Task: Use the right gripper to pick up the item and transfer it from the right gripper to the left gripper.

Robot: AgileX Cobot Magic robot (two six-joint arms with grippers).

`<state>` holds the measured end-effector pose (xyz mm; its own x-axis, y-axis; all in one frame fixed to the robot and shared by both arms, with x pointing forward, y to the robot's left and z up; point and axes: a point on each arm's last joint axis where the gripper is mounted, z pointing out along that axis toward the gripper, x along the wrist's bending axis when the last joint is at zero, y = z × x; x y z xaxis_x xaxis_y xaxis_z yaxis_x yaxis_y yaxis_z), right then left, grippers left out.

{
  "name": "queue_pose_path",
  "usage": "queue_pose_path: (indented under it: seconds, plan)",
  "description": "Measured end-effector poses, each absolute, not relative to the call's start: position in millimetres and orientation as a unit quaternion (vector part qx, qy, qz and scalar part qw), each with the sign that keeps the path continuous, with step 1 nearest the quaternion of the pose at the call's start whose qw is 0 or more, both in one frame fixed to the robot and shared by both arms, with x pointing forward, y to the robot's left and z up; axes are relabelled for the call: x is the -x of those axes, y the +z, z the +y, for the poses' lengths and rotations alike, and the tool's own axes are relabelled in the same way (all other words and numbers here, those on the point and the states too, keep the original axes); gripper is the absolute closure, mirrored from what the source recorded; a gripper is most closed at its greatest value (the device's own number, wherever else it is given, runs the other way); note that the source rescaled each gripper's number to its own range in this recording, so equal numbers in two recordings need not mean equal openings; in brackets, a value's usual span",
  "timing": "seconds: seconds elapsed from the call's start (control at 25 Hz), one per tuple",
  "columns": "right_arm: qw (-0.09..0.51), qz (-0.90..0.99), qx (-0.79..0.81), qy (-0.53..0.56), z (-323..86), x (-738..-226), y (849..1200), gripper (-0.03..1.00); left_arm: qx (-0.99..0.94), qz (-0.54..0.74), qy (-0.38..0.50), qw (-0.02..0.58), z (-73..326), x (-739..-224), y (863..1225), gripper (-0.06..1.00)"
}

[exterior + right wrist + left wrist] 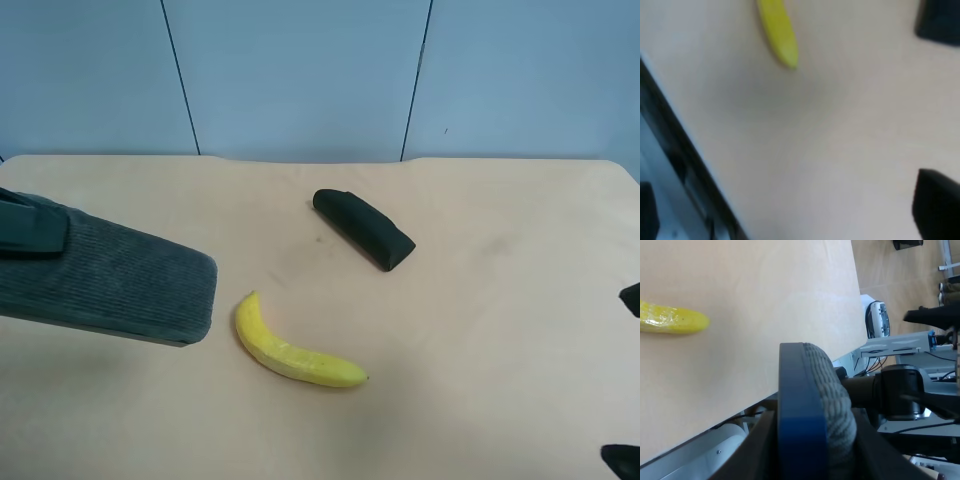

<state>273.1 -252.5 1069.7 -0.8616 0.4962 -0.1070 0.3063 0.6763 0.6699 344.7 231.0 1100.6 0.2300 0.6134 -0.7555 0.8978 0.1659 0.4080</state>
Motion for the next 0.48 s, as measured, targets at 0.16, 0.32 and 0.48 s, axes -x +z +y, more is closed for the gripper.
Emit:
queue_pose_path:
  seconds: [0.16, 0.32, 0.48]
  plan:
    - [0.125, 0.892, -0.223, 0.372, -270, -261, 1052, -0.03, -0.628, 0.602, -0.151, 0.470, 231, -345, 1101, 0.94]
    - [0.121, 0.876, -0.219, 0.411, -279, -255, 1052, -0.03, -0.628, 0.602, -0.151, 0.470, 231, -345, 1101, 0.94]
    - [0.121, 0.875, -0.219, 0.415, -279, -255, 1052, -0.03, -0.628, 0.602, -0.151, 0.470, 231, -345, 1101, 0.94]
